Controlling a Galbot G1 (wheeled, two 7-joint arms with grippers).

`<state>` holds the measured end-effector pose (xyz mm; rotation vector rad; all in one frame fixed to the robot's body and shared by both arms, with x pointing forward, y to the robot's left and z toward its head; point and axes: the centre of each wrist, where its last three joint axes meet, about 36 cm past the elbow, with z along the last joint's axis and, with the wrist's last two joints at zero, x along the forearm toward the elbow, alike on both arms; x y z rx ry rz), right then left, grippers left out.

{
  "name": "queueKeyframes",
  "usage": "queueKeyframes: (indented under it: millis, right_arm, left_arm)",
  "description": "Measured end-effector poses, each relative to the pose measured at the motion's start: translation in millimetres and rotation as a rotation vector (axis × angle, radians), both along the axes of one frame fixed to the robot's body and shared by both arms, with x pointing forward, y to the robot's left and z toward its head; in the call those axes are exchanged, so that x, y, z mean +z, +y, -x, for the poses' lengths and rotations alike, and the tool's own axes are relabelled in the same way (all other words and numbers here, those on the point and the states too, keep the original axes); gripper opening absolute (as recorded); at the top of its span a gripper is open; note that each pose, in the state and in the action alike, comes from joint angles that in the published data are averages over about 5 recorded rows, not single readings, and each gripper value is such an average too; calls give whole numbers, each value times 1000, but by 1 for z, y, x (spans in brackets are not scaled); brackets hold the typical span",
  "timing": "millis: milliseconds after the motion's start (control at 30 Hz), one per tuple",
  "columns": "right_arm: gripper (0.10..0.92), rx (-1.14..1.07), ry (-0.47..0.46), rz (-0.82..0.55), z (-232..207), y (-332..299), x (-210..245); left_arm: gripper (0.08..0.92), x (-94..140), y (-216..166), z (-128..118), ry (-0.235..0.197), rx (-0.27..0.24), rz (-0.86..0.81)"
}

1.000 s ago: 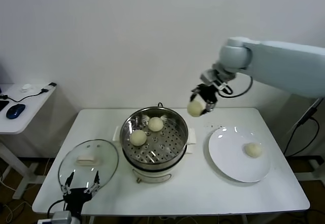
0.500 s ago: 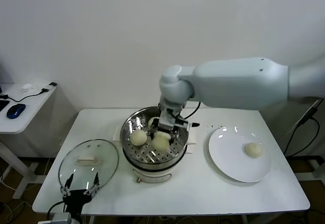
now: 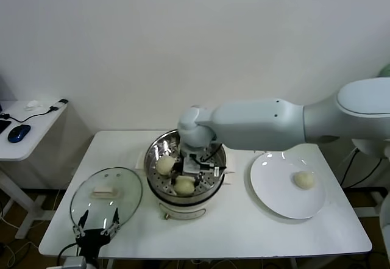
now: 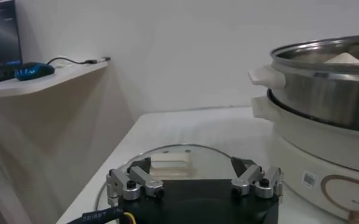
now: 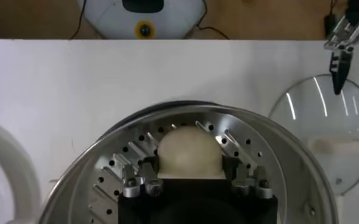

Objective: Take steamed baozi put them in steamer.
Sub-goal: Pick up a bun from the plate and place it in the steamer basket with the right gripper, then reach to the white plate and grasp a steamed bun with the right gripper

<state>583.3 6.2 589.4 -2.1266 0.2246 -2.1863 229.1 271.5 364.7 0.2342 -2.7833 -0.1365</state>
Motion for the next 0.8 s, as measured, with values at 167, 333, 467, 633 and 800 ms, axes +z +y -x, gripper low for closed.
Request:
queueKeyframes:
  millis: [167,333,467,633,800]
  right_arm:
    - [821,14,3,-10,-4,-1,2]
    - [823,12,17,-7,-10,-8,18]
    - [823,-31,26,7,-23,-25,45]
    - [823,-177,32,16,-50,-71,90]
    - [823,-438,25,8,-79,-149,128]
  left_arm:
    - [823,0,0,0,0,1,1]
    - [823,0,-2,0,-1,1,4]
    - [823,1,-2,1,-1,-1,4]
    - [823,2,-2,2,-3,-1,3]
    - [823,4,-2,1,-11,-2,2]
